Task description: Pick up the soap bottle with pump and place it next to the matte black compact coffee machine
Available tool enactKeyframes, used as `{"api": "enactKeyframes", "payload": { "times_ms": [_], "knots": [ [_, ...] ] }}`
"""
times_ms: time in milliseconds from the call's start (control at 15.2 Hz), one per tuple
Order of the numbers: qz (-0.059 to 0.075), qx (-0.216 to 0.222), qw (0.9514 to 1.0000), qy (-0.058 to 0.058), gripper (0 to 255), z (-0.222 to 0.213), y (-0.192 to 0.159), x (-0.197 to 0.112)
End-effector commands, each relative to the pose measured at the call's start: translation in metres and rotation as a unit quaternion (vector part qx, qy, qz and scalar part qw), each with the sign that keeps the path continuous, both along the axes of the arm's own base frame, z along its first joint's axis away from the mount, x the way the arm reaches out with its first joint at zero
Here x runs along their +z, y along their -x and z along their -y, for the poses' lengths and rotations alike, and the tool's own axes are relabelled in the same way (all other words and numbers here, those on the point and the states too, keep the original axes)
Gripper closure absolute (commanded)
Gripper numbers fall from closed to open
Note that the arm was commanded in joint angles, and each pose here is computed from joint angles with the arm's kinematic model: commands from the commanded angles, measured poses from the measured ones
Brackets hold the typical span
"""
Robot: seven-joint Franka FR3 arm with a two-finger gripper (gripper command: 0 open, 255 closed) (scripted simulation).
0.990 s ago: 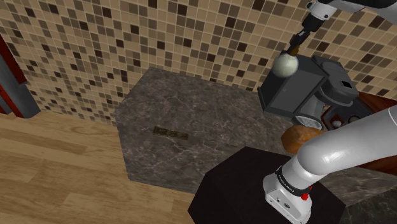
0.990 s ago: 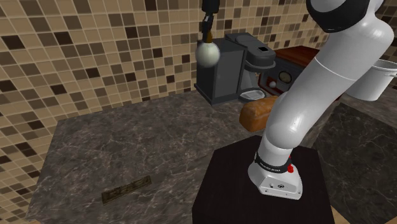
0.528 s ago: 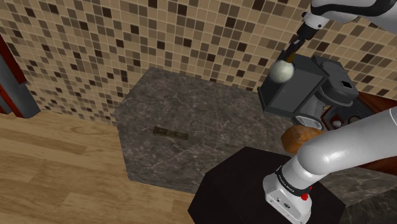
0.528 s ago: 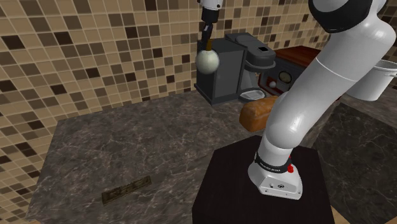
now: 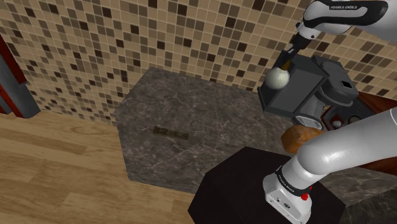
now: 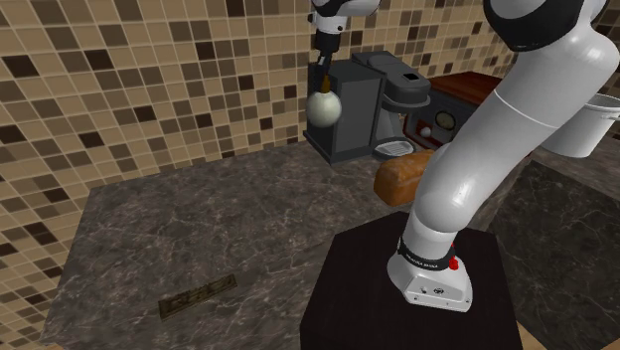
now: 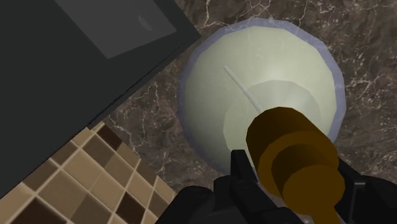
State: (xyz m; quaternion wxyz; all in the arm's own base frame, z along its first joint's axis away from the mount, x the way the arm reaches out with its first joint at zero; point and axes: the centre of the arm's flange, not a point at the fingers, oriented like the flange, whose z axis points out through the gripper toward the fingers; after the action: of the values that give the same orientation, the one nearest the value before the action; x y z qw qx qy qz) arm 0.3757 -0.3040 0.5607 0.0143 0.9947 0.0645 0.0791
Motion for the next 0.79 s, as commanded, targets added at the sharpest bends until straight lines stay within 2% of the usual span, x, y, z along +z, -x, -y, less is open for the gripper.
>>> {"api": "enactKeyframes", "payload": {
  "times_ms": [0, 726],
  "knots": [
    [0.001, 0.000, 1.0000, 0.000, 255, 0.000, 0.001, -0.009],
    [0.001, 0.000, 1.0000, 0.000, 255, 0.000, 0.001, -0.068]
  ]
}}
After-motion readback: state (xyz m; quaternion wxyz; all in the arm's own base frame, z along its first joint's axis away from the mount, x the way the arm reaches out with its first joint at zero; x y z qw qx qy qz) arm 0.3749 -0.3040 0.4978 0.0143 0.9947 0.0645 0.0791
